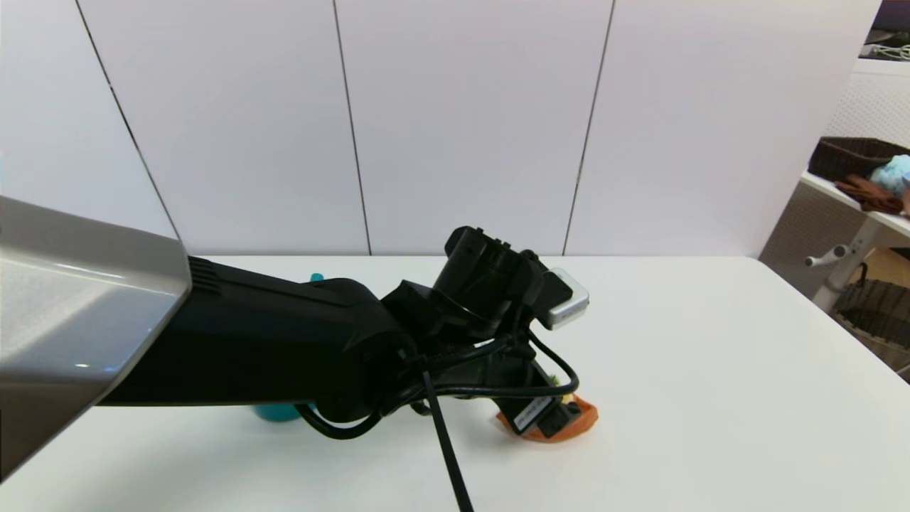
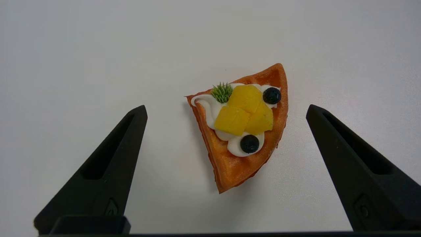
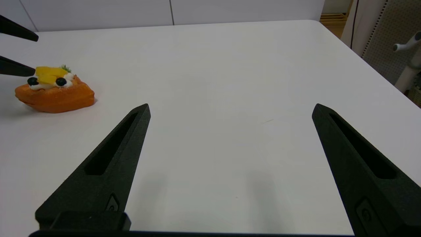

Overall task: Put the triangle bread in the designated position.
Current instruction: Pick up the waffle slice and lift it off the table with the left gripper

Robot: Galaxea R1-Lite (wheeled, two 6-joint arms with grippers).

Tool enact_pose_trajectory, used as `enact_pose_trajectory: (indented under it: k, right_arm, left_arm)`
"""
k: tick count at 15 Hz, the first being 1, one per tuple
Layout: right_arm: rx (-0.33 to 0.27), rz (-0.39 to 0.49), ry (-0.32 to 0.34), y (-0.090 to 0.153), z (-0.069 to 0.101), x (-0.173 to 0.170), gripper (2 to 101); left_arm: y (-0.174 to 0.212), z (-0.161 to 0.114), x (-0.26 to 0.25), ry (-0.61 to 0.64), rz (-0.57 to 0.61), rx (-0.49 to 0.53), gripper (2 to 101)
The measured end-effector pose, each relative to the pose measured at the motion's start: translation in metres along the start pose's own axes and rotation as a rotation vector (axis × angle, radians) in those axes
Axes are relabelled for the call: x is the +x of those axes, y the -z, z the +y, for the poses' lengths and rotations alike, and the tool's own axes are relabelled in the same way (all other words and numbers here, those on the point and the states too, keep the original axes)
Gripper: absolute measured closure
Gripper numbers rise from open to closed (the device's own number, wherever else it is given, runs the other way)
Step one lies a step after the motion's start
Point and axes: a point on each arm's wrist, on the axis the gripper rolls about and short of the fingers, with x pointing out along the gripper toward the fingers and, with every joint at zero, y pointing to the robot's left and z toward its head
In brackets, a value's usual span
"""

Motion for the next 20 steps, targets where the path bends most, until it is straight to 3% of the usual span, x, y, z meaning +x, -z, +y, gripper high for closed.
enact_pose_trajectory:
  k: [16, 17, 20]
  right_arm:
    - [-0.001, 0.000, 0.000, 0.000, 0.000, 0.000, 5.0]
    - [-0.001, -0.001, 0.000, 0.000, 0.000, 0.000, 5.0]
    - [0.000, 0.000, 0.000, 0.000, 0.000, 0.000, 5.0]
  left_arm:
    - [0.022, -0.004, 0.030, 0.079, 0.090, -0.035, 5.3]
    - [0.023, -0.004, 0.032, 0.080, 0.095, -0.037, 8.3]
    - [0.026, -0.005, 0.035, 0.083, 0.106, -0.036, 35.7]
